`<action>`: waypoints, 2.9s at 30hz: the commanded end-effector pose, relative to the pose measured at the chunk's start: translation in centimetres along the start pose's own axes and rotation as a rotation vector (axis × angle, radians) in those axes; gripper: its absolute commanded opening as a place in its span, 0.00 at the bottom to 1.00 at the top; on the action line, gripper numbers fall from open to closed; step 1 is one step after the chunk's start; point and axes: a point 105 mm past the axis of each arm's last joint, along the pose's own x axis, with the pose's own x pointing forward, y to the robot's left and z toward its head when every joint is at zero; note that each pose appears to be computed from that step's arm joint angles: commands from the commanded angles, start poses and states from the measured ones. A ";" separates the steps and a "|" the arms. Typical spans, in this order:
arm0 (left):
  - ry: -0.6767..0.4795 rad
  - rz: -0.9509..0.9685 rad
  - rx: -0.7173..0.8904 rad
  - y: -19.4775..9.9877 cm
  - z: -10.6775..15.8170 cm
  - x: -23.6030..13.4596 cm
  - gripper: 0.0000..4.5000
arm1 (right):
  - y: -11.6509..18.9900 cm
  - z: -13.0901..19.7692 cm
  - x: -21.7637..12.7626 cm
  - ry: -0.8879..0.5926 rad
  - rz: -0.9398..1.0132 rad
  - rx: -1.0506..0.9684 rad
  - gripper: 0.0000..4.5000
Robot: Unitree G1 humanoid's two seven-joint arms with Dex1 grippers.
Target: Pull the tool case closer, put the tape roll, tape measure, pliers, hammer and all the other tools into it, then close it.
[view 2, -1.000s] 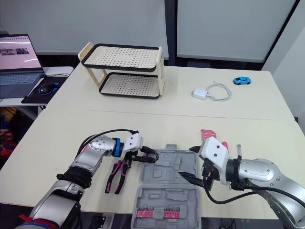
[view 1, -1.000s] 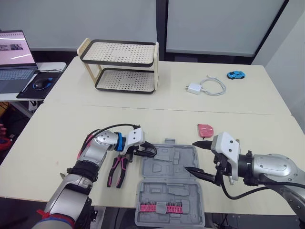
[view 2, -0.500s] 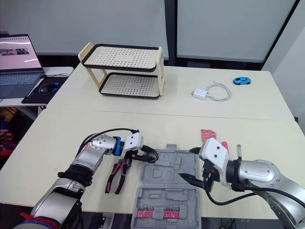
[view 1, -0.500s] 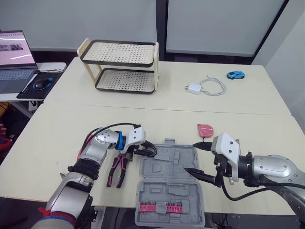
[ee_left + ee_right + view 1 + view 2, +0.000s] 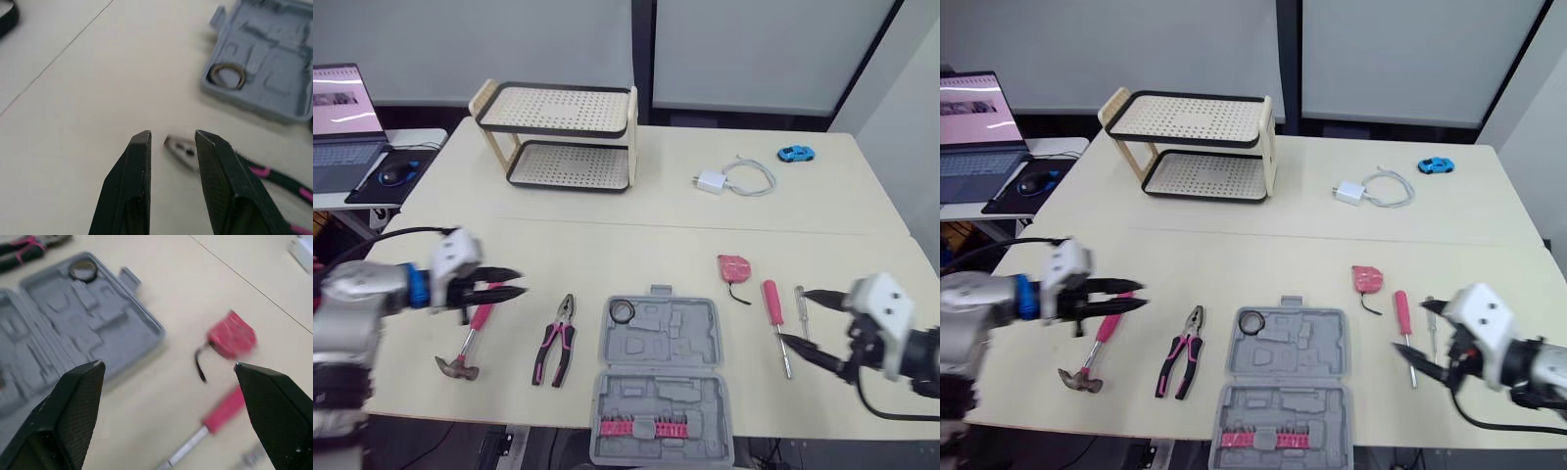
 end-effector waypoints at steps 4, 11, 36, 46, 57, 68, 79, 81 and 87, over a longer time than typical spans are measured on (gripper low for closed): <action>0.128 0.195 -0.226 -1.0 -6.6 -7.3 0.79 | -2.9 -3.5 -4.6 0.146 -0.100 -0.053 1.00; 0.231 0.278 -0.393 -3.8 -11.5 -10.8 1.00 | -3.1 -6.1 -6.2 0.229 -0.071 -0.005 1.00; -0.093 -0.110 -0.020 -6.8 0.7 0.1 1.00 | 0.5 1.1 4.4 -0.103 -0.046 -0.022 1.00; -0.313 -0.409 0.237 -9.7 9.0 6.6 1.00 | 1.2 1.8 12.8 -0.125 -0.236 0.170 0.91; -0.371 -0.520 0.309 -12.1 10.5 9.2 1.00 | 0.1 0.2 15.7 -0.037 -0.355 0.317 0.65; -0.370 -0.508 0.314 -12.0 9.5 9.4 1.00 | -0.8 -0.9 17.4 -0.013 -0.383 0.398 0.65; -0.381 -0.513 0.323 -11.9 10.8 9.7 1.00 | -0.9 -1.6 18.0 0.023 -0.381 0.420 0.40; -0.382 -0.516 0.322 -11.9 10.9 9.8 1.00 | -0.8 -1.5 18.0 0.022 -0.376 0.421 0.31; -0.387 -0.529 0.321 -12.4 11.3 9.8 1.00 | -0.6 -1.5 17.7 0.014 -0.366 0.425 0.04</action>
